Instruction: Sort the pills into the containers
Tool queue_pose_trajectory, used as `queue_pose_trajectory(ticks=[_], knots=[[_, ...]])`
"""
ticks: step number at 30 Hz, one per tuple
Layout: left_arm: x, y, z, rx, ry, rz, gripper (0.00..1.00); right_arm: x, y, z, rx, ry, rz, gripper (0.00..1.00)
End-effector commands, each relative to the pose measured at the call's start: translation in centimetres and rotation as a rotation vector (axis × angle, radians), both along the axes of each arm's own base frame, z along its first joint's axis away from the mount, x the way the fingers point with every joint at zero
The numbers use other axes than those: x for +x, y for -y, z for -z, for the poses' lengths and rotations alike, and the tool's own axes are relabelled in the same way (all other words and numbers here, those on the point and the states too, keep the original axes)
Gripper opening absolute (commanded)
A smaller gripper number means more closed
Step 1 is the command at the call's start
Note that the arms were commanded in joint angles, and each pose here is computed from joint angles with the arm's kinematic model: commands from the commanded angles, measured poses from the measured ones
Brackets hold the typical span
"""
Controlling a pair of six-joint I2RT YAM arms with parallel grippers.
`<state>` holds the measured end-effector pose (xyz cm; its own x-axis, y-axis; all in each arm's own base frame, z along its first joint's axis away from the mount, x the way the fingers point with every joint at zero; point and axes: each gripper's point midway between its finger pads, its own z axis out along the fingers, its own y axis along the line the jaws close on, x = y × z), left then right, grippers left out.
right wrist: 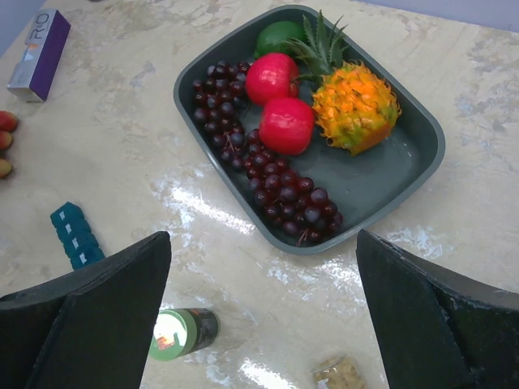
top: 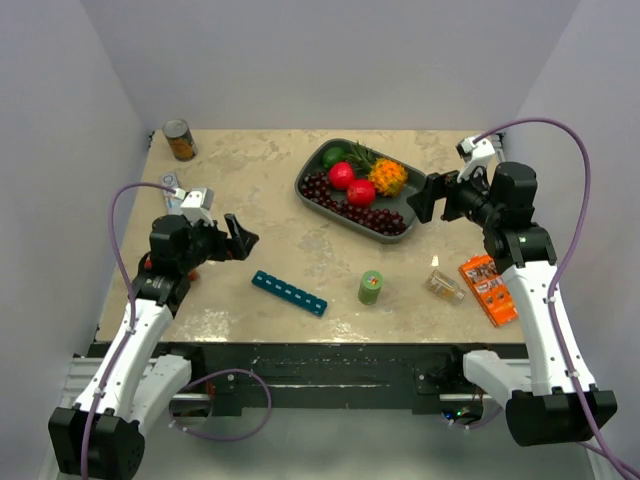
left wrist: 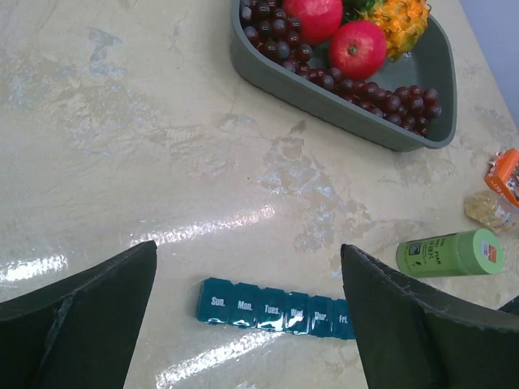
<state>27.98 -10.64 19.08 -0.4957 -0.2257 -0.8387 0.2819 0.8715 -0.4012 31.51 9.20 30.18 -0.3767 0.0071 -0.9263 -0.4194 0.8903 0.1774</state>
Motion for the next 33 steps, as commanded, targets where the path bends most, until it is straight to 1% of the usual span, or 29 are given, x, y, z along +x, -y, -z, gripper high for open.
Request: queue_pose_trajectory(ticks=[1, 3, 4, 5, 6, 7, 8, 10, 12, 14, 15, 16, 17, 18, 19, 21, 22, 23, 24, 25, 26, 27, 28, 29, 30, 33], knots=[[-0.1, 0.3, -1.8, -0.013, 0.048, 0.025, 1.0, -0.1, -0.5, -1.2, 0.009, 0.034, -0.037, 0.99], [-0.2, 0.4, -1.9, -0.018, 0.047, 0.026, 1.0, -0.2, -0.8, -1.2, -0.012, 0.046, -0.083, 0.99], [-0.2, 0.4, -2.2, -0.022, 0.051, 0.025, 1.0, -0.5, -1.3, -0.9, -0.032, 0.047, -0.132, 0.99], [-0.3, 0.3, -2.3, -0.023, 0.046, 0.022, 1.0, -1.4, -2.5, -0.8, -0.061, 0.082, -0.262, 0.99], [-0.4, 0.4, -2.6, -0.027, 0.055, 0.023, 1.0, -2.4, -3.8, -0.7, -0.06, 0.103, -0.374, 0.99], [-0.5, 0.4, -3.0, -0.031, 0.063, 0.027, 1.0, -3.7, -4.8, -0.3, -0.064, 0.101, -0.476, 0.99], [-0.5, 0.4, -3.4, -0.035, 0.074, 0.024, 1.0, -4.3, -5.5, -0.3, -0.103, 0.147, -0.563, 0.99], [-0.8, 0.2, -4.7, -0.051, 0.112, 0.006, 1.0, -5.4, -7.5, 0.0, -0.101, 0.147, -0.659, 0.99], [-0.9, -0.4, -5.6, -0.05, 0.136, -0.031, 1.0, -5.4, -8.4, 1.2, -0.158, 0.143, -0.703, 0.99], [-0.9, -1.0, -6.1, -0.044, 0.136, -0.072, 1.0, -6.7, -10.5, 2.6, -0.201, 0.13, -0.811, 0.99], [-1.0, -1.3, -6.2, -0.042, 0.134, -0.088, 1.0, -6.5, -11.2, 3.8, -0.223, 0.098, -0.825, 0.99], [-1.0, -1.5, -6.5, -0.044, 0.133, -0.105, 0.99, -7.5, -13.3, 4.2, -0.239, 0.106, -0.894, 0.99], [-1.0, -2.0, -6.2, -0.036, 0.122, -0.134, 1.0, -8.0, -14.5, 4.7, -0.254, 0.099, -0.928, 0.99], [-1.3, -2.2, -6.9, -0.041, 0.14, -0.147, 1.0, -8.1, -15.7, 4.8, -0.281, 0.102, -0.962, 0.99], [-1.5, -2.4, -7.1, -0.051, 0.143, -0.164, 1.0, -8.8, -17.8, 6.5, -0.343, 0.076, -1.009, 0.99], [-2.3, -3.3, -7.9, -0.067, 0.17, -0.22, 1.0, -8.9, -20.1, 7.6, -0.403, 0.07, -1.024, 0.99], [-2.4, -4.0, -8.1, -0.065, 0.179, -0.261, 1.0, -9.1, -22.0, 9.2, -0.46, 0.063, -1.041, 0.99], [-3.1, -4.4, -8.4, -0.07, 0.188, -0.281, 1.0, -9.1, -23.0, 9.9, -0.477, 0.053, -1.023, 0.99], [-3.4, -4.7, -8.6, -0.071, 0.191, -0.302, 1.0, -9.7, -25.1, 10.1, -0.479, 0.089, -1.028, 0.99], [-3.6, -5.3, -8.7, -0.065, 0.194, -0.335, 1.0, -9.7, -26.1, 11.8, -0.496, 0.049, -1.006, 0.99], [-4.2, -5.6, -8.5, -0.063, 0.19, -0.346, 1.0, -9.2, -26.5, 12.4, -0.525, 0.052, -0.956, 0.99], [-4.3, -5.8, -8.4, -0.058, 0.185, -0.355, 1.0, -10.3, -27.3, 13.8, -0.541, 0.04, -0.959, 0.99], [-4.6, -5.9, -8.4, -0.056, 0.189, -0.357, 1.0, -10.3, -28.2, 14.0, -0.516, 0.051, -0.938, 0.99], [-5.0, -5.9, -8.4, -0.052, 0.192, -0.356, 1.0, -9.9, -28.4, 14.9, -0.535, 0.048, -0.895, 0.99], [-5.1, -6.0, -8.2, -0.047, 0.192, -0.355, 1.0, -10.5, -28.9, 15.9, -0.536, 0.05, -0.887, 0.99], [-5.4, -6.8, -7.7, -0.029, 0.191, -0.396, 1.0, -10.1, -28.8, 18.1, -0.571, 0.015, -0.822, 0.99]])
